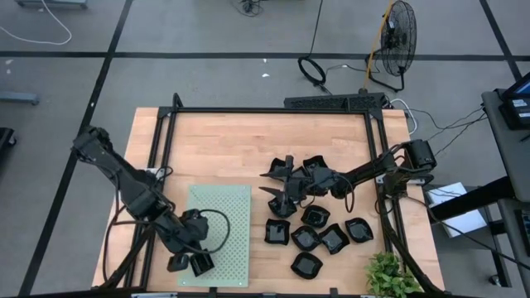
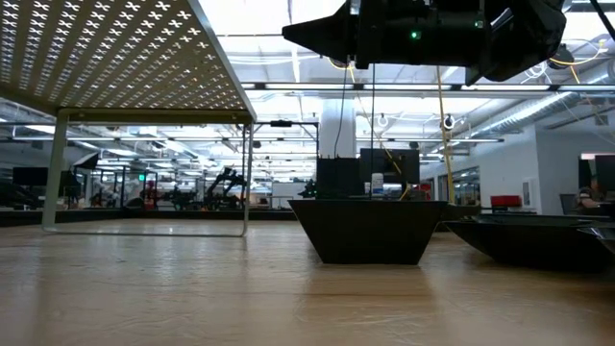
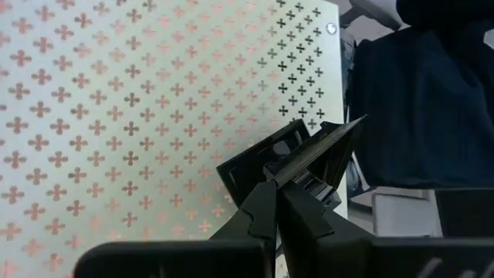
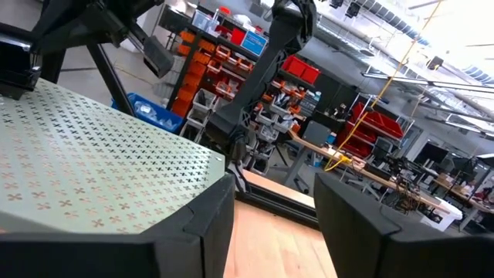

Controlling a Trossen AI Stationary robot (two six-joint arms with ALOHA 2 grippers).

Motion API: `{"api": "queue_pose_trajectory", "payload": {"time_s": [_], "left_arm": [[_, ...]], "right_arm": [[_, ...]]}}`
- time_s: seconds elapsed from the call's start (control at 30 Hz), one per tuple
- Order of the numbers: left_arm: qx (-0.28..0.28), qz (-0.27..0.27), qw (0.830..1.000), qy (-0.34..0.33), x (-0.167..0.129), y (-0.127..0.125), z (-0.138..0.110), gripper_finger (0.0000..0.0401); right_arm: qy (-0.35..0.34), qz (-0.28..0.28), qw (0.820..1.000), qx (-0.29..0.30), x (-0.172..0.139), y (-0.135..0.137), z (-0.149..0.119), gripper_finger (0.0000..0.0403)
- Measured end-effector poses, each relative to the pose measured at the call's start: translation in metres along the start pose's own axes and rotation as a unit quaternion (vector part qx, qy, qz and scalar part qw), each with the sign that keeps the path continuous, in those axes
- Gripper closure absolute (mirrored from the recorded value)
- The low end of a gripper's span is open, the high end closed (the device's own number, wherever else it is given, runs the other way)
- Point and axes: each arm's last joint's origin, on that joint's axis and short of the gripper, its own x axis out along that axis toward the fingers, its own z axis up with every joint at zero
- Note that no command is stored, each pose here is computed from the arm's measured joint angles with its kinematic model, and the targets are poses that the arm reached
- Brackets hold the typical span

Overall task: Pick & Place Mini shaped plates
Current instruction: Stack the square plate on top of the other square plates on the shelf

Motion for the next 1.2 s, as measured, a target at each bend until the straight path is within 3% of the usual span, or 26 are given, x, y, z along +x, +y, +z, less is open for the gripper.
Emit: {"api": "queue_pose_trajectory", "payload": {"time_s": [0.23, 0.63, 0.83, 0.93, 1.07, 1.2], "left_arm": [[0.005, -0.005, 1.0, 0.001, -0.002, 0.001, 0.001, 0.0392], [0.026, 0.02, 0.999, 0.025, -0.006, 0.007, -0.005, 0.0313], [0.072, 0.005, 0.997, 0.003, -0.021, 0.007, -0.006, 0.0307], [0.115, 0.012, 0.993, -0.035, -0.036, 0.009, -0.006, 0.0307], [0.191, 0.049, 0.975, -0.1, -0.058, 0.014, -0.007, 0.0307], [0.241, 0.078, 0.957, -0.142, -0.072, 0.026, -0.011, 0.0306]], "right_arm": [[0.001, 0.0, 1.0, 0.0, 0.0, 0.0, 0.0, 0.0238], [0.003, 0.001, 1.0, 0.0, 0.0, 0.0, -0.001, 0.0238], [0.004, 0.001, 1.0, 0.002, 0.0, 0.0, -0.001, 0.0238], [0.016, -0.025, 0.999, 0.028, 0.0, -0.001, -0.002, 0.0238], [0.074, -0.074, 0.993, 0.048, -0.003, -0.006, -0.003, 0.0238], [0.151, -0.076, 0.983, 0.07, -0.011, -0.013, -0.002, 0.0238]]}}
